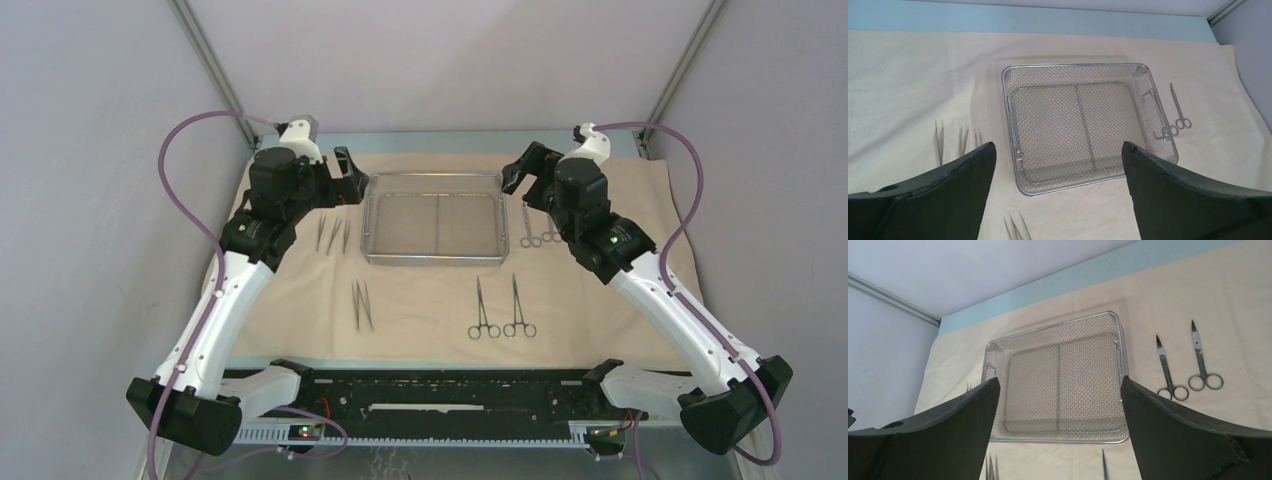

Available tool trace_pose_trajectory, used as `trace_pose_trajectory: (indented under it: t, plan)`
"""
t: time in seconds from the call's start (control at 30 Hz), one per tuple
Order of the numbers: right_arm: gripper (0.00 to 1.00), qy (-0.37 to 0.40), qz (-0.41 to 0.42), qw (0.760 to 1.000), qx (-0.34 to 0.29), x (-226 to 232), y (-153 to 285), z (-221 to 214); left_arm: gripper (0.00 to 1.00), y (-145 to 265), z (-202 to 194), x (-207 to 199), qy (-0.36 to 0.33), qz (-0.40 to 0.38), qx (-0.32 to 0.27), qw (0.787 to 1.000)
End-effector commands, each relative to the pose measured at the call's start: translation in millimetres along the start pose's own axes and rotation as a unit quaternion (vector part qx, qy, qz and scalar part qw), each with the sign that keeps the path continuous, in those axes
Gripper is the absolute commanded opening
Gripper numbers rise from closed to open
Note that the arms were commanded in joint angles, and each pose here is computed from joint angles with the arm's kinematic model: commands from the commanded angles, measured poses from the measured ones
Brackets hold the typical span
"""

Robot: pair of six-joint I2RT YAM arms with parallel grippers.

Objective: Open and lay out the surgical kit
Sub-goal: Reset both arms

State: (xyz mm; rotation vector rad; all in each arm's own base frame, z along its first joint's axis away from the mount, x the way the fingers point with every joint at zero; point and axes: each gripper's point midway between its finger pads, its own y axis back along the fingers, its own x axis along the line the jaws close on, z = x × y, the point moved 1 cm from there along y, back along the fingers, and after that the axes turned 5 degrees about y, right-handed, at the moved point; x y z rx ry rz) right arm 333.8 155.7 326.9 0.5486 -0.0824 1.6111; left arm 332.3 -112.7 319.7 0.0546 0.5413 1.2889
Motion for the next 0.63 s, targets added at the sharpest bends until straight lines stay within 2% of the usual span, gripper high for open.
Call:
trace_pose_trajectory:
  t: [0.0, 0.6]
  plan:
    - [0.99, -0.011, -0.005, 1.0, -0.027, -1.6, 1.8, 14.9, 1.0, 2.7, 2.5, -6.4, -0.01, -0.021, -0.015, 1.0]
    - [1.0, -0.008, -0.002, 1.0, -0.017, -0.5, -2.0, 9.6, 1.0, 0.9, 0.1, -6.8, -0.007, -0.023, -0.012, 1.0]
